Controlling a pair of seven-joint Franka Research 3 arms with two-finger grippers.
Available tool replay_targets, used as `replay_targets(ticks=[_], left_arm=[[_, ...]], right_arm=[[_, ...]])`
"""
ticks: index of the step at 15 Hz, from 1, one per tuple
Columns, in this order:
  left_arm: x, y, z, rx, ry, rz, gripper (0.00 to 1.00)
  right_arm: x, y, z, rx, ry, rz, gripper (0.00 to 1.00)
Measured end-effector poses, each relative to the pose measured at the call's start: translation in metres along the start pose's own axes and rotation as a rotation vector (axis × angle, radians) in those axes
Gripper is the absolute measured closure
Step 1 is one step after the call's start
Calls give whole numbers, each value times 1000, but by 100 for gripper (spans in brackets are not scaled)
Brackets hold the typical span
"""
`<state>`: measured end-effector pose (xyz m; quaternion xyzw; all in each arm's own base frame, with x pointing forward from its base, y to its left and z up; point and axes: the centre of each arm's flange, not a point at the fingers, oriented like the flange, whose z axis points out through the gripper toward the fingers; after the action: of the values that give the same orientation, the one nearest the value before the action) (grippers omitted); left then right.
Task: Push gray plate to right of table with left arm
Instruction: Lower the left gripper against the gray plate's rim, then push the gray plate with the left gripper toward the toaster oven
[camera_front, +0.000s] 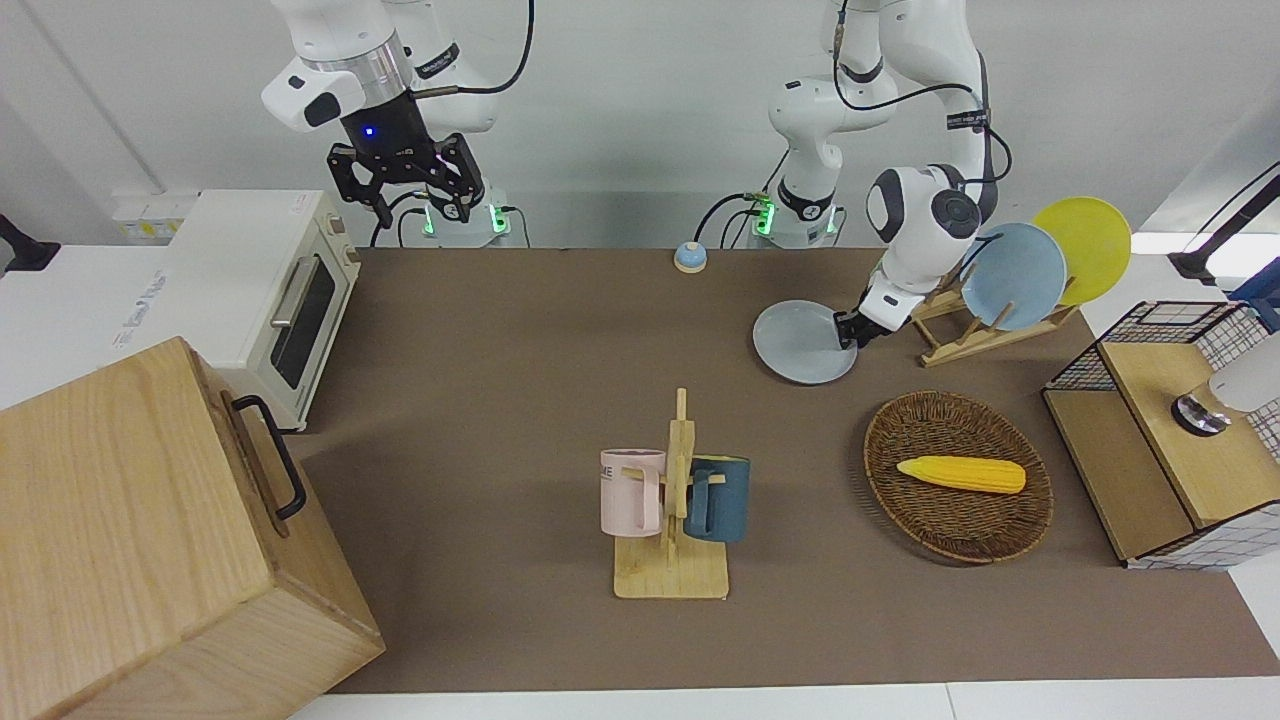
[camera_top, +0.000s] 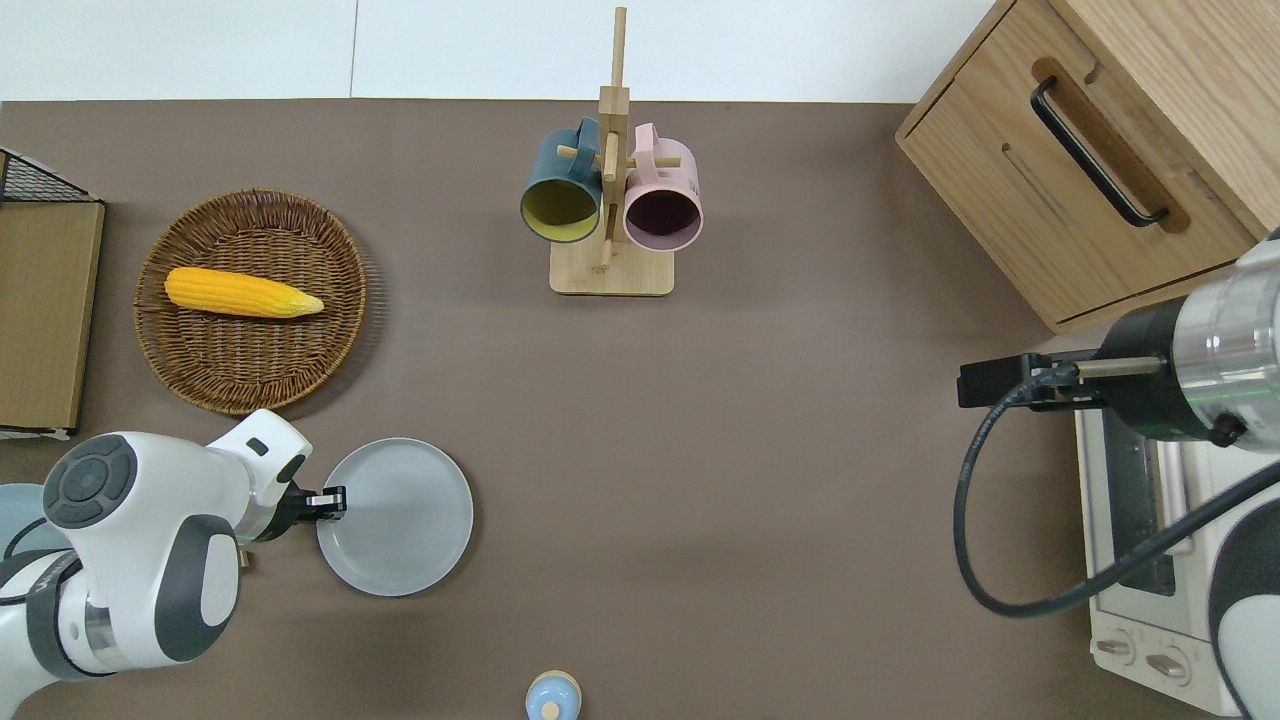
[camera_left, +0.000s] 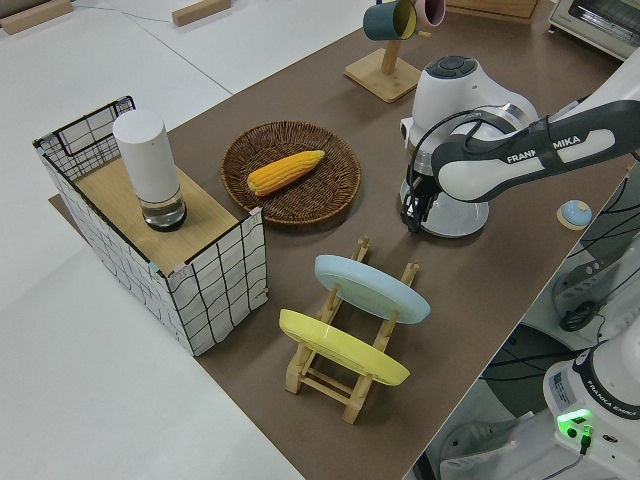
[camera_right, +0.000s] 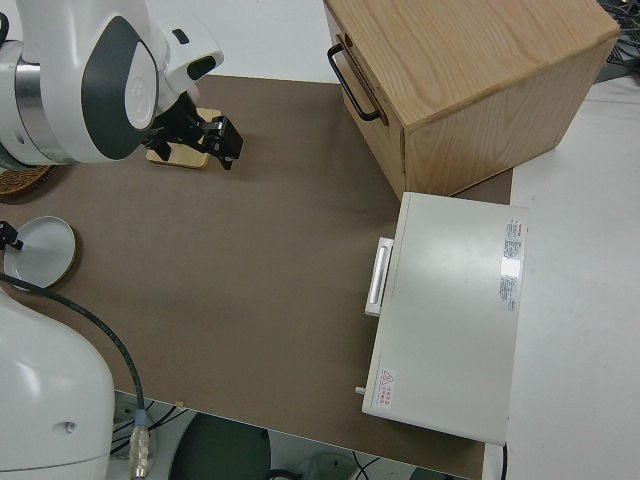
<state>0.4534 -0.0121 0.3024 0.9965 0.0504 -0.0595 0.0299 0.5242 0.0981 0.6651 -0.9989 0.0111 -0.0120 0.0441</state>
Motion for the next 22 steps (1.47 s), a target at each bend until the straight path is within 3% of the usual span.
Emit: replay_targets(ticks=[1, 5, 17, 22], left_arm=[[0, 0, 0, 0, -1, 0, 81], [-1, 1, -1, 1, 1, 3, 94], [-1, 4, -3, -3, 6, 4, 97], [-6, 30, -2, -11, 2, 9, 97]], right_arm=[[0, 0, 0, 0, 0, 0, 0], [0, 0, 0, 0, 0, 0, 0], [0, 0, 0, 0, 0, 0, 0], [0, 0, 0, 0, 0, 0, 0]])
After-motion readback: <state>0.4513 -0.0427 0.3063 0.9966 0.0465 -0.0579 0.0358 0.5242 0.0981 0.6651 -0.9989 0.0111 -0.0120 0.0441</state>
